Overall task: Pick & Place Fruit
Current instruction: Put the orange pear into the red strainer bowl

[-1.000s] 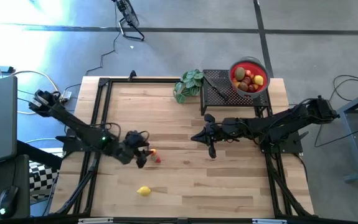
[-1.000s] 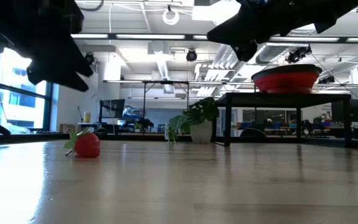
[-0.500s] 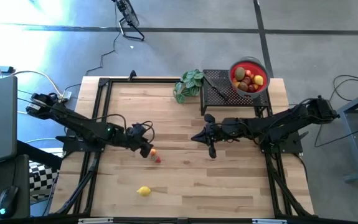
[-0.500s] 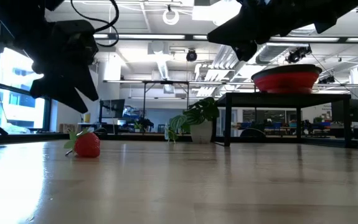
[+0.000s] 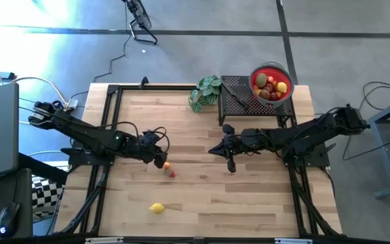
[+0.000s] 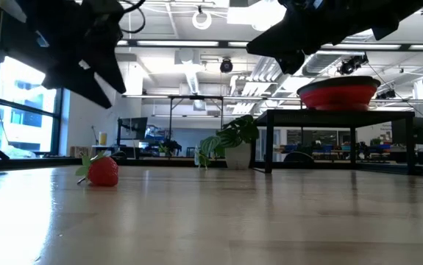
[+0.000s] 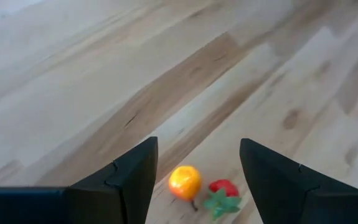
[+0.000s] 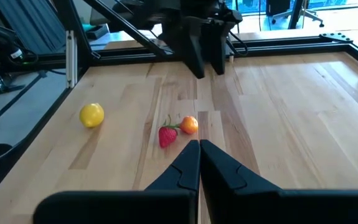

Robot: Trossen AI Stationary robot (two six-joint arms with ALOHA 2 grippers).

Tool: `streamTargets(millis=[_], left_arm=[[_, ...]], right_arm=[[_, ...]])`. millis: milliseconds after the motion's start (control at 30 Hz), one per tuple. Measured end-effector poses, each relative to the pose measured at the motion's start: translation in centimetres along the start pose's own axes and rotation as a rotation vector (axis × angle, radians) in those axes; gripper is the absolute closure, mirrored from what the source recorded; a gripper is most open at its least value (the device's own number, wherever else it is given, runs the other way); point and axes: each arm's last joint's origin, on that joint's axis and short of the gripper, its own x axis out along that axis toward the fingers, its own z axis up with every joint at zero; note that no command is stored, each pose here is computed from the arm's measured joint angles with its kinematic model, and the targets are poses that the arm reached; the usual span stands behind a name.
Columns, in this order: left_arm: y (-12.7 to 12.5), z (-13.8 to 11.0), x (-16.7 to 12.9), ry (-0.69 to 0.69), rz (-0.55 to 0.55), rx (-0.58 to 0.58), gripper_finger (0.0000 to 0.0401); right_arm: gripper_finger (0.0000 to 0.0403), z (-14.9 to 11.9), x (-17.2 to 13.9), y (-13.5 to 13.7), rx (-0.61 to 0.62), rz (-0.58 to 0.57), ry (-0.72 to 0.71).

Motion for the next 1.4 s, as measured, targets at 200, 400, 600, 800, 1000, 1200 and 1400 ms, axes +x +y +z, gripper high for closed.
streamTargets(millis=[200,400,600,800,1000,1200,1400], left_arm=[[0.5,-0.8,1.0,0.053,0.096,-0.082,0.0179],[-0.6,-1.9,3.8,0.106,0.07,-0.047,0.0179],[-0.8,-2.7,5.5,0.146,0.102,-0.101,0.0179],[-0.6,-3.1,5.8,0.203,0.114,-0.108,0.0179],[-0.7,-3.1,5.8,0.214,0.101,-0.115,0.0179],[-0.5,-3.3,5.9,0.238,0.115,-0.097,0.0179],[-0.6,-3.3,5.9,0.236,0.106,-0.081,0.0179]], right_arm=[[0.0398,-0.2,0.0,0.0,-0.001,-0.002,0.016],[0.0398,-0.2,0.0,-0.1,-0.023,-0.032,0.015],[0.0398,-0.3,0.0,-0.2,-0.023,-0.053,0.023],[0.0398,-0.4,0.0,-0.2,-0.025,-0.056,0.034],[0.0398,-0.4,0.0,-0.2,-0.027,-0.057,0.042],[0.0398,-0.5,0.0,-0.2,-0.028,-0.057,0.044],[0.0398,-0.5,0.0,-0.2,-0.028,-0.058,0.044]])
